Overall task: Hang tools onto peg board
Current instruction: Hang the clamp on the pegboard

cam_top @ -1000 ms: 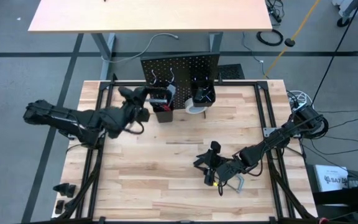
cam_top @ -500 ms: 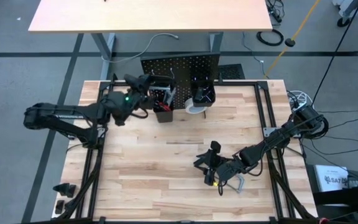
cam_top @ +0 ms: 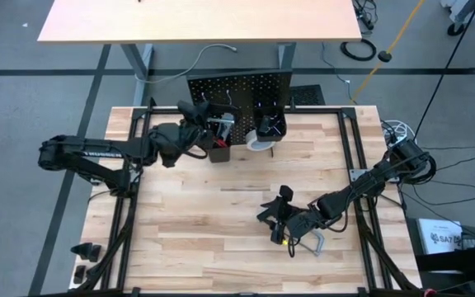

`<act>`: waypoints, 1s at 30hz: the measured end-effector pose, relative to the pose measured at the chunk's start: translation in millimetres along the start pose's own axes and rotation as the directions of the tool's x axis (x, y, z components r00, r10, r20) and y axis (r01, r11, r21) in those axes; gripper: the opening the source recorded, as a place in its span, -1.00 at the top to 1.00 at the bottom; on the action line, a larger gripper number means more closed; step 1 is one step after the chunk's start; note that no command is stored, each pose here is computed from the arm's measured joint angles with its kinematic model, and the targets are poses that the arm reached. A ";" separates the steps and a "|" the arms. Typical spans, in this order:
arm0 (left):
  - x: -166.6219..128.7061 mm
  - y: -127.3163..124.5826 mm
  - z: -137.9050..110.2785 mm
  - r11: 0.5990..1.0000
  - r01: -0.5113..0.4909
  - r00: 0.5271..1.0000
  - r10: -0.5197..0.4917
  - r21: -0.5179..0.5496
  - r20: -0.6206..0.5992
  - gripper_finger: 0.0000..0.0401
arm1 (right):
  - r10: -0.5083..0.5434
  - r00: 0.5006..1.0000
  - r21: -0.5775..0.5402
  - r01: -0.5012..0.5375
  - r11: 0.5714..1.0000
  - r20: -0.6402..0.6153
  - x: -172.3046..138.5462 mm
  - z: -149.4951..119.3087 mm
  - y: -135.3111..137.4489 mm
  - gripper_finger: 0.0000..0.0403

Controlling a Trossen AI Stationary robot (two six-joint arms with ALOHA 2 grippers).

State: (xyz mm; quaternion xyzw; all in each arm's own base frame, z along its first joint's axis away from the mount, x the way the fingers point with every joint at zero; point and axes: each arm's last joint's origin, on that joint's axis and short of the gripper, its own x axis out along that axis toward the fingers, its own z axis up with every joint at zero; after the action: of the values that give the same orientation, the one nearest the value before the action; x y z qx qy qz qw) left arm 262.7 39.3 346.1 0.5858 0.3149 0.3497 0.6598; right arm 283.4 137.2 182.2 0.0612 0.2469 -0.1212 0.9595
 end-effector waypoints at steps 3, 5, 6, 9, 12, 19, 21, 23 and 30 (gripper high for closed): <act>-1.4 4.6 -0.9 0.999 -0.022 1.000 0.022 -0.027 0.003 0.50 | -0.001 1.000 -0.001 0.001 1.000 -0.001 0.1 -0.1 -0.1 -0.01; -1.9 7.1 -0.8 0.999 -0.039 0.999 0.039 -0.035 0.002 0.50 | -0.003 1.000 -0.003 0.003 1.000 -0.005 0.1 -0.5 -0.4 -0.01; -1.8 8.1 -1.0 0.998 -0.046 0.999 0.046 -0.032 -0.002 0.50 | -0.003 1.000 -0.004 0.003 1.000 -0.006 0.1 -0.6 -0.4 -0.01; -1.7 9.9 -1.4 0.998 -0.060 0.998 0.059 -0.017 -0.016 0.50 | -0.002 1.000 -0.003 0.002 1.000 -0.005 0.1 -0.5 -0.4 -0.01; 0.1 10.3 -2.9 0.998 -0.062 0.998 0.061 -0.019 -0.021 0.50 | -0.002 1.000 -0.002 0.002 1.000 -0.004 0.1 -0.4 -0.3 -0.01; 5.7 10.0 -7.5 0.997 -0.058 0.998 0.057 -0.057 -0.022 0.50 | -0.001 1.000 -0.002 0.001 1.000 -0.004 0.1 -0.3 -0.3 -0.01; 7.8 9.0 -9.0 0.997 -0.049 0.999 0.048 -0.060 -0.017 0.50 | -0.001 1.000 -0.002 0.001 1.000 -0.004 0.1 -0.4 -0.3 -0.01; 9.4 7.6 -10.7 0.998 -0.039 0.999 0.038 -0.052 -0.026 0.50 | -0.001 1.000 -0.002 0.001 1.000 -0.004 0.1 -0.4 -0.3 -0.01; 11.6 2.6 -13.2 0.999 -0.001 0.999 0.000 -0.047 -0.033 0.50 | -0.001 1.000 -0.002 0.001 1.000 -0.004 0.1 -0.4 -0.3 -0.01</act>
State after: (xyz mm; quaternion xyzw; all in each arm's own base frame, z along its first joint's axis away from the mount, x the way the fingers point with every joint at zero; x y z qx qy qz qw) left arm 258.0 56.5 347.1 0.5642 0.3173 0.3669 0.6681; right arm 283.1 136.9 181.8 0.0603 0.2489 -0.1213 0.9590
